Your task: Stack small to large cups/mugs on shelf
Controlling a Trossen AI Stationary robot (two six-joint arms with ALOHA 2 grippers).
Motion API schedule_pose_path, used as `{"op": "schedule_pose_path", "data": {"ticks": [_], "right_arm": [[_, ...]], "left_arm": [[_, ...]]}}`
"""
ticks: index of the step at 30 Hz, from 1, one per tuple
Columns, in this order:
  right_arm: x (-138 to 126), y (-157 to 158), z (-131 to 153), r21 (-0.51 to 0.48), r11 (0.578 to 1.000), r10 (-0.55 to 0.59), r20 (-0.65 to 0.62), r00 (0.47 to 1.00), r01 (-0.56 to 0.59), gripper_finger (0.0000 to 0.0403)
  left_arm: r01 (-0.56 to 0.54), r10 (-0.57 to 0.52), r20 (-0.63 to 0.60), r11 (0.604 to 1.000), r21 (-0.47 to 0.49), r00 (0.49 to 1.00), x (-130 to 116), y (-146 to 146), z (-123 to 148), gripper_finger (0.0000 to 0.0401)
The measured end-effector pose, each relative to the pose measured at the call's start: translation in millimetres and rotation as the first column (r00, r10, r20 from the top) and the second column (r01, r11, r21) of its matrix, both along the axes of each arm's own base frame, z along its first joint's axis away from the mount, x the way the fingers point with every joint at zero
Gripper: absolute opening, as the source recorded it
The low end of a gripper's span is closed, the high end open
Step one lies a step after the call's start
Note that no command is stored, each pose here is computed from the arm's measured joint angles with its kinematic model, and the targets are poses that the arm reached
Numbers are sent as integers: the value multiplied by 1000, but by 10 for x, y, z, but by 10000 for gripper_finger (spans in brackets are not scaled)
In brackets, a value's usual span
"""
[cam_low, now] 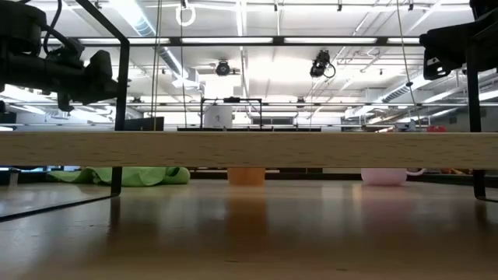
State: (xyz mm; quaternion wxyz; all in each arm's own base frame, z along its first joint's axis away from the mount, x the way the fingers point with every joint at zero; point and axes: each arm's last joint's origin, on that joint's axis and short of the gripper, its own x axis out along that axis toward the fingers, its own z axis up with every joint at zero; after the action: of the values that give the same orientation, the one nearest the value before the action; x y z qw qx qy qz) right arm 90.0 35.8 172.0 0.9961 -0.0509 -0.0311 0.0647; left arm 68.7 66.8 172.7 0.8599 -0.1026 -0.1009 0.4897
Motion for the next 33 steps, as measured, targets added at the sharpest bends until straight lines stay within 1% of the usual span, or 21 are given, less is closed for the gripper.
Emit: {"op": "schedule_pose_path", "data": {"ticks": [27, 29, 33], "right_arm": [[0, 0, 0, 0, 1000, -1, 0, 1000, 1, 58], [1, -11, 1, 3, 999, -39, 0, 999, 39, 58], [1, -16, 6, 7, 998, -56, 4, 998, 56, 58]], "left_arm": [[0, 0, 0, 1000, 0, 1000, 0, 0, -1, 107], [0, 0, 0, 1000, 0, 1000, 0, 0, 0, 107], [0, 0, 0, 1000, 0, 1000, 0, 0, 0, 107]]}}
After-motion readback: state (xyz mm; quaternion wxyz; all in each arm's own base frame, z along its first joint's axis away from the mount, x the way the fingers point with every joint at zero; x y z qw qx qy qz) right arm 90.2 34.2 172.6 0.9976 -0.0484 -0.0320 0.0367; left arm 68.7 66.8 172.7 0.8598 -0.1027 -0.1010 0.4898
